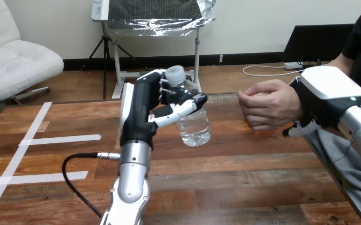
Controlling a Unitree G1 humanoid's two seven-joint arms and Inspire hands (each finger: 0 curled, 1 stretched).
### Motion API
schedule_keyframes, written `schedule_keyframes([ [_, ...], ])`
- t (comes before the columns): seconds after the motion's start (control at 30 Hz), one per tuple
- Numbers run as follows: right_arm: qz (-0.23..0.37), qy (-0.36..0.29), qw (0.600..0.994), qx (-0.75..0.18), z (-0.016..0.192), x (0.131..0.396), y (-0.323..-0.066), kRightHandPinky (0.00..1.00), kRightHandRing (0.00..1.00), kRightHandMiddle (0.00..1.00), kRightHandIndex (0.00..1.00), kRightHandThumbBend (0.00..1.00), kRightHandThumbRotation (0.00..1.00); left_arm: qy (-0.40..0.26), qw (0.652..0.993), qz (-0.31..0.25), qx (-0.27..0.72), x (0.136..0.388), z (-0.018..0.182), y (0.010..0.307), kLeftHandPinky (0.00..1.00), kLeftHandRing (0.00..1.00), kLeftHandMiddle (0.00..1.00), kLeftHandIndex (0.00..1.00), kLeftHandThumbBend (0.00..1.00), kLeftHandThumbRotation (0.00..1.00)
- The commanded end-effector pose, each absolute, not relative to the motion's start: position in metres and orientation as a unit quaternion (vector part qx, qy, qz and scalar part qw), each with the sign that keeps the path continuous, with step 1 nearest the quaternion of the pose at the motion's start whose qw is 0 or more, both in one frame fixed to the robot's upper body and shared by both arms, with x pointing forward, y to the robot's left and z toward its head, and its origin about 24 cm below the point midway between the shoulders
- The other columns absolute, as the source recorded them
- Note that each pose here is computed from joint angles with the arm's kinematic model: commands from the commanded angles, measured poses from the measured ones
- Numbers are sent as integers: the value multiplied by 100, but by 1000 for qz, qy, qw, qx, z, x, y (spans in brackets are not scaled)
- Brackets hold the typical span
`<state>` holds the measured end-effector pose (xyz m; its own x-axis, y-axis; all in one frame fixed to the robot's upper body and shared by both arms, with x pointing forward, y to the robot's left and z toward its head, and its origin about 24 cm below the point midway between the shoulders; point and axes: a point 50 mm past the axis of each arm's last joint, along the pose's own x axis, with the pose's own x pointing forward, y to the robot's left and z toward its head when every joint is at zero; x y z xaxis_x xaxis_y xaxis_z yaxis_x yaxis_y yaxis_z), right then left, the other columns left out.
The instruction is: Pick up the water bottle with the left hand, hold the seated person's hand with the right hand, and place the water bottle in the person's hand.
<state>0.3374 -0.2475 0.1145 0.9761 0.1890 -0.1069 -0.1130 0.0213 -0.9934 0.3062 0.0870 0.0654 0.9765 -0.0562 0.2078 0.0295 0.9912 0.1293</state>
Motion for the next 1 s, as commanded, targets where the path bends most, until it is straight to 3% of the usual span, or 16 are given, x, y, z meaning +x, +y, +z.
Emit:
schedule_keyframes([
  [0.0,101,-67,717,-686,134,341,-235,22,29,39,39,72,0,-195,979,-39,45,318,114,68,43,42,43,49,62,0],
  [0.33,108,-80,719,-682,138,339,-228,24,31,40,38,68,0,-197,978,-57,41,319,119,55,43,41,42,49,62,0],
  [0.97,116,-99,721,-676,141,337,-223,24,30,38,37,73,0,-195,977,-84,31,320,125,33,41,40,42,49,61,0],
])
